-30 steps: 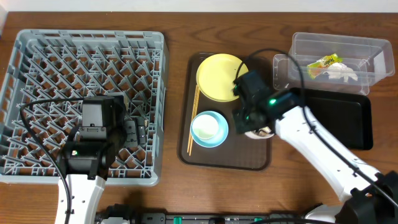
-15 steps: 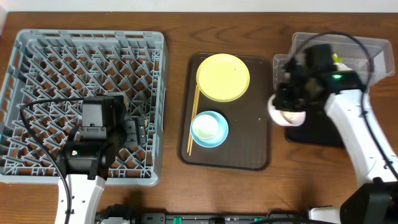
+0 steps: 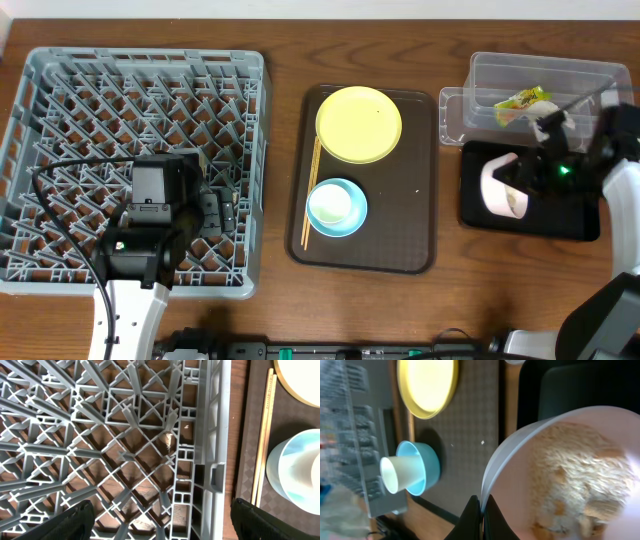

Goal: Sort waste into correct bins and load items into the dishwasher
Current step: 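Lift the rice bowl with the right gripper over the black tray, then tilt the rice bowl with the right gripper to dump rice onto the black tray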

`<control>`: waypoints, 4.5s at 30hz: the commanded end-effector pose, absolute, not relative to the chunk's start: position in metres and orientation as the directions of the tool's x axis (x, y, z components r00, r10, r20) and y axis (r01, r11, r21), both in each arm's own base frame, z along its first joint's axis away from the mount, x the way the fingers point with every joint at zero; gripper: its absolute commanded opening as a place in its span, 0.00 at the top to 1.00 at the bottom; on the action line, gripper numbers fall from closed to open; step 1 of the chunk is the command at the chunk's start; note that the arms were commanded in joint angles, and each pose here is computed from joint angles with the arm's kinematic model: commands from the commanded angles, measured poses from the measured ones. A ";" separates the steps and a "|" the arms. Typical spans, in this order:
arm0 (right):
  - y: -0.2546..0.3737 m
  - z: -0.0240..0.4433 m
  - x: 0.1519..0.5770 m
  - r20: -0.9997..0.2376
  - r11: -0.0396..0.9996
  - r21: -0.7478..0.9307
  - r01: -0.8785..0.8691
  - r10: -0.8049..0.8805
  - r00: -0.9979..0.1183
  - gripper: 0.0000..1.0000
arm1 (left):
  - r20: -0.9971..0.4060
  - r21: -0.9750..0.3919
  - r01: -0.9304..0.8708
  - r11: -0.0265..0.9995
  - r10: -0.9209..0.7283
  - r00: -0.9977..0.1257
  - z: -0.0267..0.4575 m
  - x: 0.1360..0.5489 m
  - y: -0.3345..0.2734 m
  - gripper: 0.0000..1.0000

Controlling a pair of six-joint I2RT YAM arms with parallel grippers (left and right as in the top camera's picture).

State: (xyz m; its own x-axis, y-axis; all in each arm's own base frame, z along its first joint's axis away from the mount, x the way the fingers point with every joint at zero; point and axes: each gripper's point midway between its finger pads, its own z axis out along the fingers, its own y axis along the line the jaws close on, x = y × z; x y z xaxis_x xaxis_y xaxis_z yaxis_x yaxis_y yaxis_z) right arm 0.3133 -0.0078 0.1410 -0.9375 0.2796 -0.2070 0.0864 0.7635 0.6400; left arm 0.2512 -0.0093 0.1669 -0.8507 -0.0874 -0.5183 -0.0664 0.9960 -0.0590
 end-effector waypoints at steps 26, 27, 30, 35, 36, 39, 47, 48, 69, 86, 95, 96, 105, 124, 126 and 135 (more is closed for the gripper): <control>-0.083 0.160 0.300 -0.422 0.477 0.872 -0.112 0.617 -0.664 0.99 | -0.533 -0.068 -0.072 0.995 -0.097 -0.840 0.175 0.254 -0.010 0.11; -0.086 0.160 0.299 -0.425 0.480 0.871 -0.108 0.623 -0.656 0.99 | -0.533 -0.069 -0.072 0.995 -0.098 -0.840 0.175 0.254 -0.010 0.11; -0.094 0.160 0.297 -0.428 0.485 0.869 -0.098 0.639 -0.639 0.99 | -0.531 -0.068 -0.072 0.995 -0.097 -0.842 0.175 0.253 -0.010 0.11; -0.105 0.164 0.294 -0.431 0.478 0.873 -0.095 0.666 -0.609 0.99 | -0.531 -0.068 -0.072 0.995 -0.097 -0.842 0.175 0.253 -0.010 0.11; -0.106 0.166 0.294 -0.435 0.474 0.874 -0.105 0.669 -0.603 0.99 | -0.531 -0.068 -0.072 0.995 -0.097 -0.842 0.175 0.253 -0.010 0.11; -0.104 0.176 0.296 -0.456 0.453 0.876 -0.163 0.672 -0.583 0.99 | -0.531 -0.068 -0.072 0.995 -0.097 -0.842 0.174 0.253 -0.010 0.11; -0.102 0.201 0.297 -0.449 0.361 0.893 -0.267 0.703 -0.551 0.99 | -0.531 -0.068 -0.072 0.995 -0.097 -0.842 0.175 0.253 -0.010 0.11; -0.102 0.201 0.297 -0.447 0.360 0.894 -0.266 0.704 -0.551 0.99 | -0.531 -0.068 -0.072 0.995 -0.097 -0.842 0.175 0.253 -0.010 0.11; -0.118 0.201 0.308 -0.344 0.301 0.938 -0.172 0.745 -0.572 0.99 | -0.530 -0.068 -0.072 0.995 -0.098 -0.842 0.175 0.253 -0.010 0.11; -0.148 0.185 0.326 -0.050 0.136 0.981 0.139 0.866 -0.498 0.99 | -0.531 -0.068 -0.072 0.995 -0.097 -0.842 0.175 0.253 -0.010 0.11; -0.156 0.193 0.333 0.055 0.031 0.984 0.177 0.885 -0.462 0.99 | -0.531 -0.068 -0.072 0.995 -0.097 -0.842 0.175 0.253 -0.010 0.11; -0.157 0.194 0.333 0.061 0.025 0.983 0.179 0.887 -0.458 0.99 | -0.531 -0.068 -0.072 0.995 -0.097 -0.842 0.175 0.253 -0.010 0.11; -0.164 0.190 0.336 0.175 -0.076 0.964 0.253 0.901 -0.397 0.99 | -0.531 -0.068 -0.072 0.995 -0.097 -0.842 0.175 0.253 -0.010 0.11; -0.172 0.190 0.345 0.228 -0.131 0.948 0.289 0.915 -0.332 0.99 | -0.531 -0.068 -0.072 0.995 -0.097 -0.842 0.175 0.253 -0.010 0.11; -0.163 0.200 0.347 0.130 -0.042 0.975 0.218 0.903 -0.408 0.99 | -0.531 -0.068 -0.072 0.995 -0.097 -0.842 0.175 0.253 -0.010 0.11; -0.113 0.231 0.334 -0.334 0.252 0.943 -0.218 0.702 -0.630 0.99 | -0.531 -0.068 -0.072 0.995 -0.097 -0.842 0.175 0.253 -0.010 0.11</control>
State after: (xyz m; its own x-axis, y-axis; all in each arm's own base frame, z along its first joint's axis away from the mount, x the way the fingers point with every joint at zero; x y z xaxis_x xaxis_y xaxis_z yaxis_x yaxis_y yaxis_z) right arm 0.3456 -0.1382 0.2109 -0.5541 0.8263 -0.1013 0.0300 0.1414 0.9895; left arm 0.2503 -0.0094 0.1664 -0.8529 -0.0877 -0.5146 -0.0668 0.9960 -0.0591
